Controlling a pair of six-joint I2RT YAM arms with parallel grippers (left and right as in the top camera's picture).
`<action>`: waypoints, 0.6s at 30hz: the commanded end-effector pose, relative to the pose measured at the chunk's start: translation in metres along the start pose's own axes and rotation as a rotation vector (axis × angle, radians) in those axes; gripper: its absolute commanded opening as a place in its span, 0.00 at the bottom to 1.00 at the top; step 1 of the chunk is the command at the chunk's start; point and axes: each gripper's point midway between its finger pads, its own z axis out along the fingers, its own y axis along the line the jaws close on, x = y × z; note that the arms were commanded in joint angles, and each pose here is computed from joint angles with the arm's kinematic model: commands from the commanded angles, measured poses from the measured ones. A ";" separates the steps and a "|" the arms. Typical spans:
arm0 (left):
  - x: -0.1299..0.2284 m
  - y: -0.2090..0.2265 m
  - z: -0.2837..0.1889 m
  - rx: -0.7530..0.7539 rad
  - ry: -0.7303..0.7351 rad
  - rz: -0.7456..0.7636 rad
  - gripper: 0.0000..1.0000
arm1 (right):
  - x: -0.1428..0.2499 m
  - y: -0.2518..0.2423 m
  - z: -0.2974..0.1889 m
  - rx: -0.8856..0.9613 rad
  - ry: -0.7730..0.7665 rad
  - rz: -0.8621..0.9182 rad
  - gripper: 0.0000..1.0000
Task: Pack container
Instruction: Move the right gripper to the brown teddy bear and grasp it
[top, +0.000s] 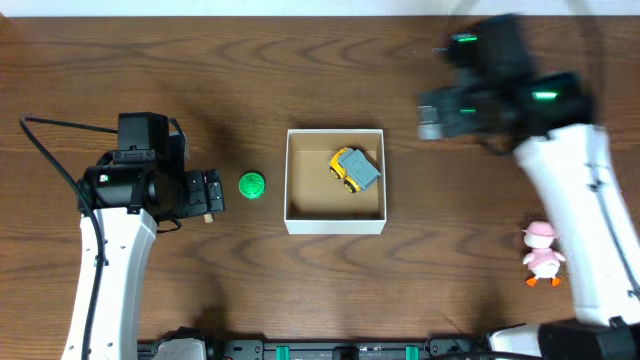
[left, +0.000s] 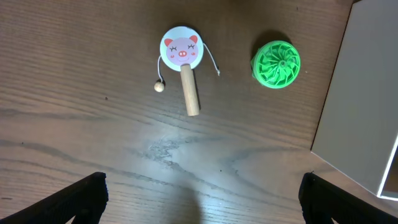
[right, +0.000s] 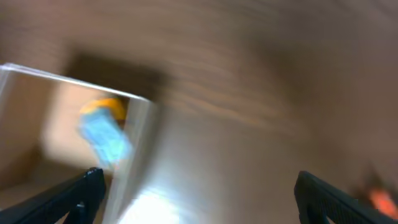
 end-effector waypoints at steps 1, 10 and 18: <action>-0.004 0.000 -0.003 0.000 -0.009 -0.005 0.98 | 0.015 -0.064 -0.010 0.098 0.038 0.194 0.99; -0.004 0.000 -0.003 0.000 -0.009 -0.014 0.98 | 0.085 -0.196 0.010 0.256 0.162 0.435 0.99; -0.004 0.001 -0.003 0.000 -0.007 -0.020 0.98 | 0.159 -0.269 0.035 0.388 0.241 0.520 0.99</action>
